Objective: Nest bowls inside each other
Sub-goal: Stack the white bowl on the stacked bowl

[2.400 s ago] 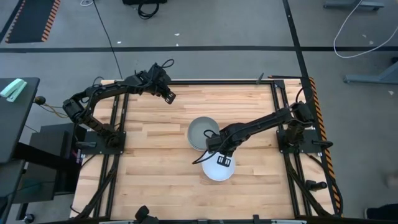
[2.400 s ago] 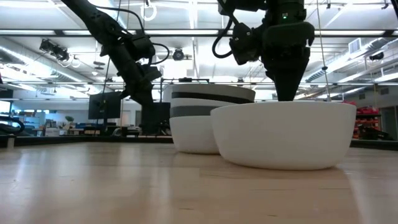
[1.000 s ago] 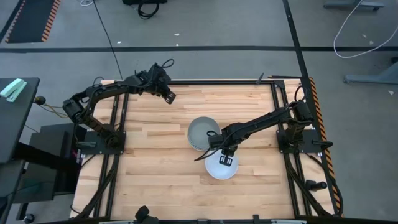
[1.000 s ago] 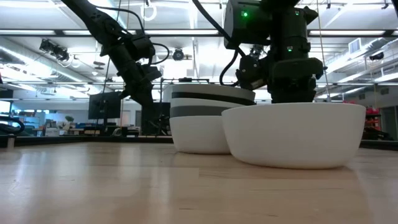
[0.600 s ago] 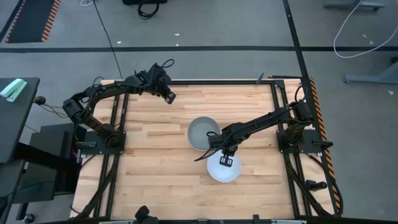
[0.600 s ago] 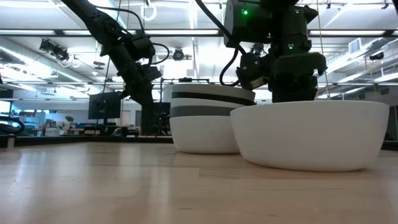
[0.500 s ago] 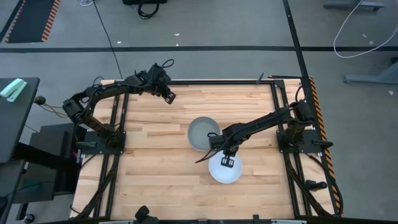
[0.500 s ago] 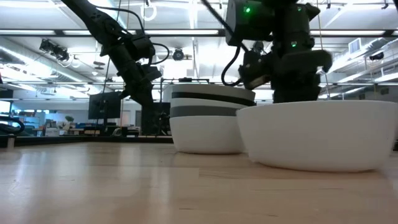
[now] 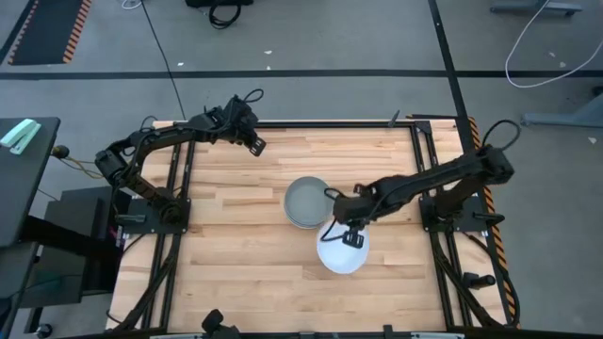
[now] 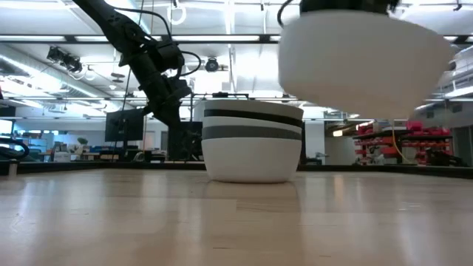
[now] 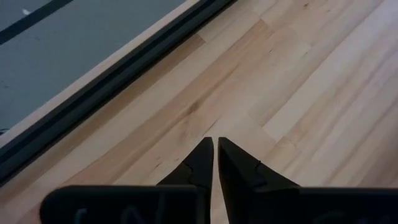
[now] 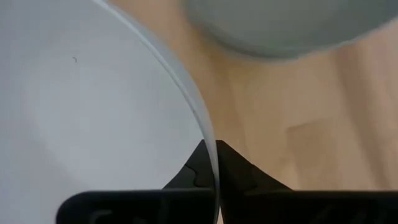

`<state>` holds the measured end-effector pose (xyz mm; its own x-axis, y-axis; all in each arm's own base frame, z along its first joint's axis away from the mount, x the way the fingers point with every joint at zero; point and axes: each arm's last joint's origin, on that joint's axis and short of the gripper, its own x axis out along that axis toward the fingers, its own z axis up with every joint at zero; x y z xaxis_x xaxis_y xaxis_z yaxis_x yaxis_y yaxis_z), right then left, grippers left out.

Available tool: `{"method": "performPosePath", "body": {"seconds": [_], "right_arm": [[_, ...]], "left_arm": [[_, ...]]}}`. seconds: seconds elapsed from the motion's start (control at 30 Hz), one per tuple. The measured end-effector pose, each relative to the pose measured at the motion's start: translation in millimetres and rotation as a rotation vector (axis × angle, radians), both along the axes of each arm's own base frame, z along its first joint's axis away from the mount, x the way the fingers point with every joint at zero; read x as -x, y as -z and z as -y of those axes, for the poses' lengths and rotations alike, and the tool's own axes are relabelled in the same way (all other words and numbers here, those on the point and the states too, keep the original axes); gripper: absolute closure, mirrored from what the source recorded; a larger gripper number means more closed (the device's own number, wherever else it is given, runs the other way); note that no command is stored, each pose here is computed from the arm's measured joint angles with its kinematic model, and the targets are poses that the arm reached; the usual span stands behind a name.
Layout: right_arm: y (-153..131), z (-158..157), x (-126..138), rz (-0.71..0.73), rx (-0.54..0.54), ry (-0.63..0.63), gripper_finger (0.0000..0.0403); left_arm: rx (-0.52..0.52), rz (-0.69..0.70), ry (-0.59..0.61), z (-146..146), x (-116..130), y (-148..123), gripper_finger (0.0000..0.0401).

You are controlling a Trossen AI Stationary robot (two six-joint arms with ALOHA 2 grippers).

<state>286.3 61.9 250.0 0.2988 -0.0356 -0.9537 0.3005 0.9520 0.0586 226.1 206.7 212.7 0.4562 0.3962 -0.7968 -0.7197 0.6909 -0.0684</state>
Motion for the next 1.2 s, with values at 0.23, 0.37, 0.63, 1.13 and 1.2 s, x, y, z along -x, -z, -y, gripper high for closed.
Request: {"method": "performPosePath", "body": {"seconds": [0.23, 0.37, 0.63, 1.13, 1.2], "right_arm": [[-23, 29, 3, 0.097, 0.019, 0.043, 0.0401], [-40, 48, -5, 0.149, 0.04, 0.047, 0.0401], [-88, 78, -24, 0.247, 0.084, 0.06, 0.0402], [-108, 126, -72, 0.063, 0.053, 0.188, 0.0402], [-104, 130, -79, 0.042, 0.044, 0.192, 0.0402]], "left_arm": [[-0.032, 0.01, 0.013, -2, -2, -2, 0.0378], [-0.038, 0.006, 0.023, -2, -2, -2, 0.0384], [-0.041, 0.01, 0.022, -2, -2, -2, 0.0375], [-0.048, 0.019, 0.021, -2, -3, -3, 0.0382], [-0.048, 0.019, 0.021, -2, -3, -3, 0.0382]]}}
